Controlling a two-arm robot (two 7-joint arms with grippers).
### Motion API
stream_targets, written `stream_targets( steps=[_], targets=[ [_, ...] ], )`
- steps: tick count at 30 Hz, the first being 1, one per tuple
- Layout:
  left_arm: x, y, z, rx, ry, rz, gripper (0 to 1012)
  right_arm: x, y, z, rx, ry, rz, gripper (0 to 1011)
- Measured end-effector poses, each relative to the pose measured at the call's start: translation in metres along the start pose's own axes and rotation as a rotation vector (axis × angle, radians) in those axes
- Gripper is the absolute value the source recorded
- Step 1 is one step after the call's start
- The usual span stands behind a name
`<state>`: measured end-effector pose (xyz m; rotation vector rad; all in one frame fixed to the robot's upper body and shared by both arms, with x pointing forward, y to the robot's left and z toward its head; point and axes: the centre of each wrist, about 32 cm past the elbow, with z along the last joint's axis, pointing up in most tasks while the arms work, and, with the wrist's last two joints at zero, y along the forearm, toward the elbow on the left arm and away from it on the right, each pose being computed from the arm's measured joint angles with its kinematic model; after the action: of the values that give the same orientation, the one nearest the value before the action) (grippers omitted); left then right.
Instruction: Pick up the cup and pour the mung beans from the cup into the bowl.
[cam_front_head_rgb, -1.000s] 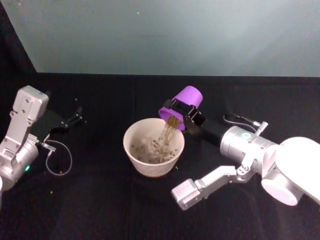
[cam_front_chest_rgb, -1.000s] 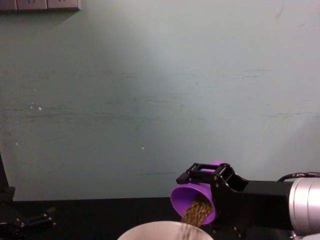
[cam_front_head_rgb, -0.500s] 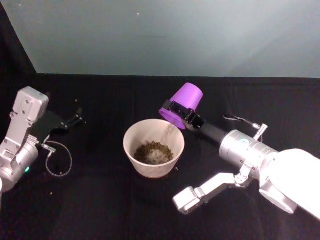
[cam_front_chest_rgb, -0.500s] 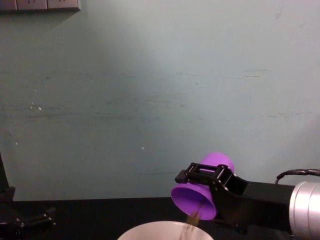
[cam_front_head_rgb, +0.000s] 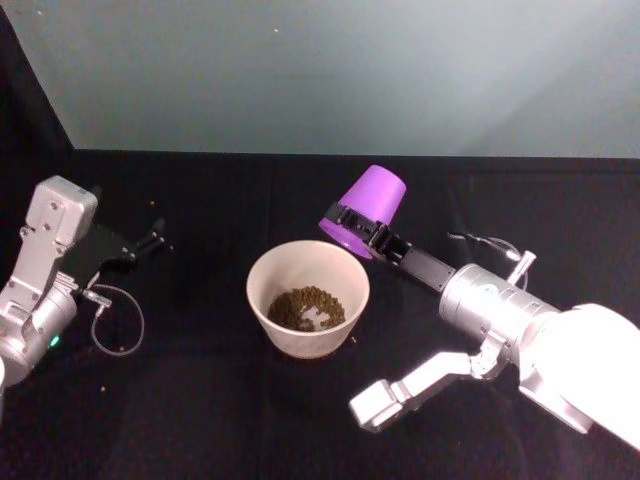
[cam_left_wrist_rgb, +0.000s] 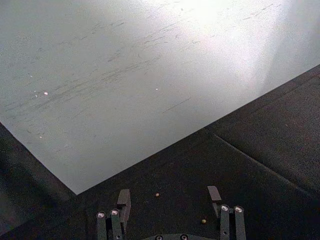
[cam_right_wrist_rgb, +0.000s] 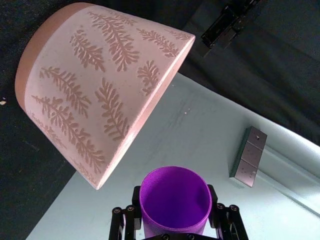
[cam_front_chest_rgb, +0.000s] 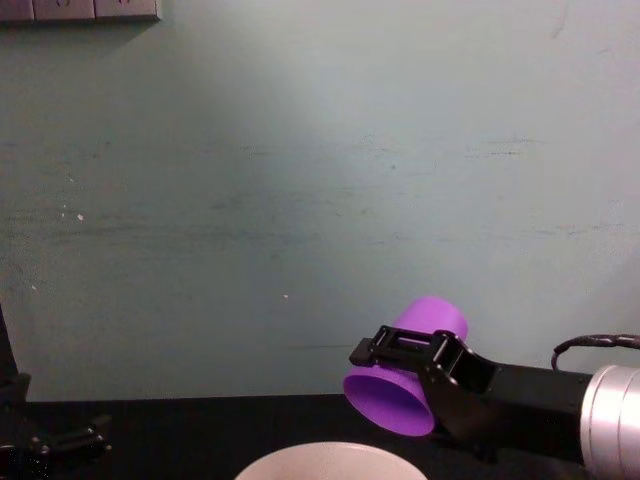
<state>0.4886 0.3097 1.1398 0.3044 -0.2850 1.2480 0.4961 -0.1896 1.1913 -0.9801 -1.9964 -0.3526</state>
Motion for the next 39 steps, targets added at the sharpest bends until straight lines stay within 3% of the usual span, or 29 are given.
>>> stream_targets(
  steps=[4, 7, 13, 15, 16, 19, 20, 22, 23, 26, 27, 29, 30, 32, 33, 39],
  targets=[
    [0.0, 0.0, 0.0, 0.0, 0.0, 0.0, 1000, 0.001, -0.001, -0.002, 0.003, 0.028, -0.001, 737],
    [0.0, 0.0, 0.0, 0.0, 0.0, 0.0, 1000, 0.0, -0.003, -0.008, 0.004, 0.108, -0.003, 736],
    [0.0, 0.0, 0.0, 0.0, 0.0, 0.0, 1000, -0.008, -0.013, -0.025, 0.003, 0.398, -0.03, 736],
    [0.0, 0.0, 0.0, 0.0, 0.0, 0.0, 1000, -0.013, -0.016, -0.03, 0.001, 0.477, -0.035, 737],
    [0.0, 0.0, 0.0, 0.0, 0.0, 0.0, 1000, -0.018, -0.018, -0.036, -0.003, 0.551, -0.04, 737],
    [0.0, 0.0, 0.0, 0.0, 0.0, 0.0, 1000, -0.027, -0.021, -0.044, -0.01, 0.667, -0.038, 736],
    [0.0, 0.0, 0.0, 0.0, 0.0, 0.0, 1000, -0.036, -0.023, -0.05, -0.017, 0.755, -0.038, 736],
    [0.0, 0.0, 0.0, 0.0, 0.0, 0.0, 1000, -0.045, -0.026, -0.055, -0.019, 0.848, -0.042, 736],
    [0.0, 0.0, 0.0, 0.0, 0.0, 0.0, 1000, -0.053, -0.028, -0.06, -0.017, 0.937, -0.049, 736],
    [0.0, 0.0, 0.0, 0.0, 0.0, 0.0, 1000, -0.066, -0.031, -0.066, -0.01, 1.071, -0.059, 736],
    [0.0, 0.0, 0.0, 0.0, 0.0, 0.0, 1000, -0.073, -0.032, -0.069, -0.002, 1.151, -0.066, 736],
    [0.0, 0.0, 0.0, 0.0, 0.0, 0.0, 1000, -0.079, -0.033, -0.07, 0.008, 1.219, -0.074, 736],
    [0.0, 0.0, 0.0, 0.0, 0.0, 0.0, 1000, -0.086, -0.033, -0.071, 0.025, 1.297, -0.081, 736],
    [0.0, 0.0, 0.0, 0.0, 0.0, 0.0, 1000, -0.092, -0.034, -0.071, 0.045, 1.373, -0.086, 736],
    [0.0, 0.0, 0.0, 0.0, 0.0, 0.0, 1000, -0.097, -0.033, -0.07, 0.063, 1.436, -0.091, 736],
    [0.0, 0.0, 0.0, 0.0, 0.0, 0.0, 1000, -0.111, -0.033, -0.065, 0.103, 1.608, -0.101, 737]
  ],
)
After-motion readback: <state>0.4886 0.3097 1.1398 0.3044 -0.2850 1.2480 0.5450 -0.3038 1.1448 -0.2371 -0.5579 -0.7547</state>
